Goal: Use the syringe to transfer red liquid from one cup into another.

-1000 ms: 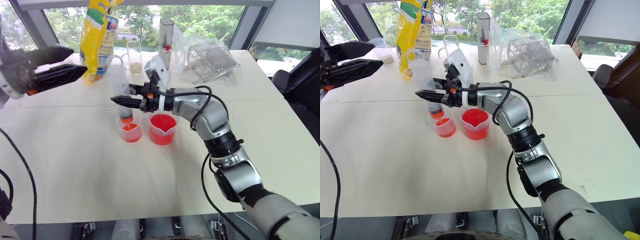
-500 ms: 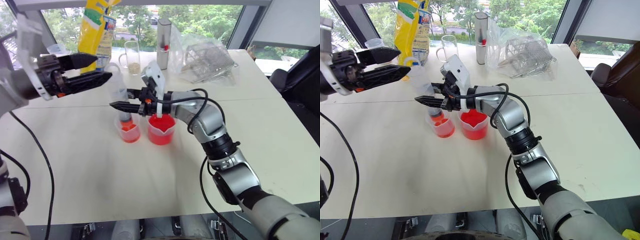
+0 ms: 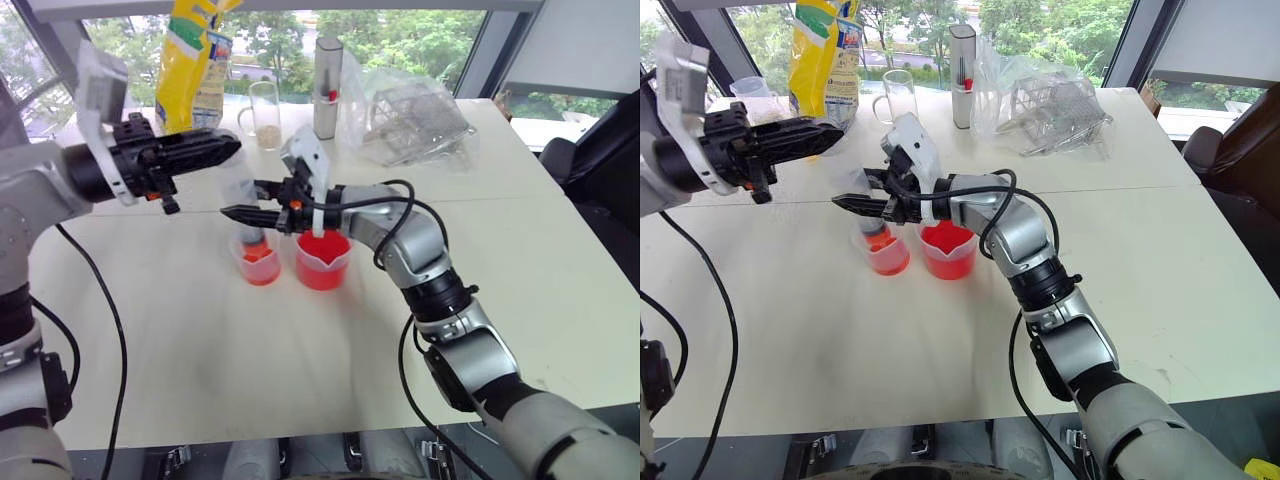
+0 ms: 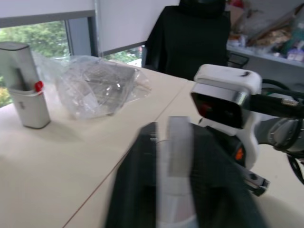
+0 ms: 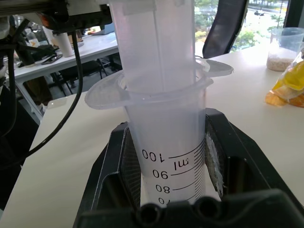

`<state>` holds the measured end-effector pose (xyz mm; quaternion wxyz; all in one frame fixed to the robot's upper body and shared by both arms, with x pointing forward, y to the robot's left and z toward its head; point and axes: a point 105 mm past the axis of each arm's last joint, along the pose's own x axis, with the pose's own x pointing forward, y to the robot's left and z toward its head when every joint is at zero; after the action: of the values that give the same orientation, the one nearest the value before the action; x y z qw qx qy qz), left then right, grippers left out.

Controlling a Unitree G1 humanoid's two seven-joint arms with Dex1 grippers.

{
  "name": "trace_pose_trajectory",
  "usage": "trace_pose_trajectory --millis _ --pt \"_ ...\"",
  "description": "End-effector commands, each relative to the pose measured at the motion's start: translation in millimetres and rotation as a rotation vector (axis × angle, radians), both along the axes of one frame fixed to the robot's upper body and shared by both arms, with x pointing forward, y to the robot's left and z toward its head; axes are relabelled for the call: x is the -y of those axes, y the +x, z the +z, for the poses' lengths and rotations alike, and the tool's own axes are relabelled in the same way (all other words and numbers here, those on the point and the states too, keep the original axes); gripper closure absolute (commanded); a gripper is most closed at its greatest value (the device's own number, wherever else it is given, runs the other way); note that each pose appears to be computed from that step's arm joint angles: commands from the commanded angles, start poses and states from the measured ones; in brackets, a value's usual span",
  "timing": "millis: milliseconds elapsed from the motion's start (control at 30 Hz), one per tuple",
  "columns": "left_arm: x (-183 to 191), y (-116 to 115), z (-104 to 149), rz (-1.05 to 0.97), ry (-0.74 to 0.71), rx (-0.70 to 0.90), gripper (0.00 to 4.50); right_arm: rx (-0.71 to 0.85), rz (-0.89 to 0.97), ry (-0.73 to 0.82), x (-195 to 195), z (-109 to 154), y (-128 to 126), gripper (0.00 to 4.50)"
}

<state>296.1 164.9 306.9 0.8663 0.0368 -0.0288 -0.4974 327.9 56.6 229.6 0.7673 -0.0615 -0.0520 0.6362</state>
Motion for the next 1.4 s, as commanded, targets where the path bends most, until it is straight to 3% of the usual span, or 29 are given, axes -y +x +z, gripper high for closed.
trace_pose_trajectory --millis 33,967,1400 --pt "-1 -7 5 -0.011 0.015 0.03 4.43 0.051 0.036 0.03 -4 15 -9 3.04" --pt "-5 -6 -38 0.007 0.108 -0.035 4.43 0.127 -0.022 0.135 5 73 1 3.04" --pt "-3 -5 -56 0.021 0.127 -0.053 4.43 0.121 -0.016 0.161 6 82 -2 3.04"
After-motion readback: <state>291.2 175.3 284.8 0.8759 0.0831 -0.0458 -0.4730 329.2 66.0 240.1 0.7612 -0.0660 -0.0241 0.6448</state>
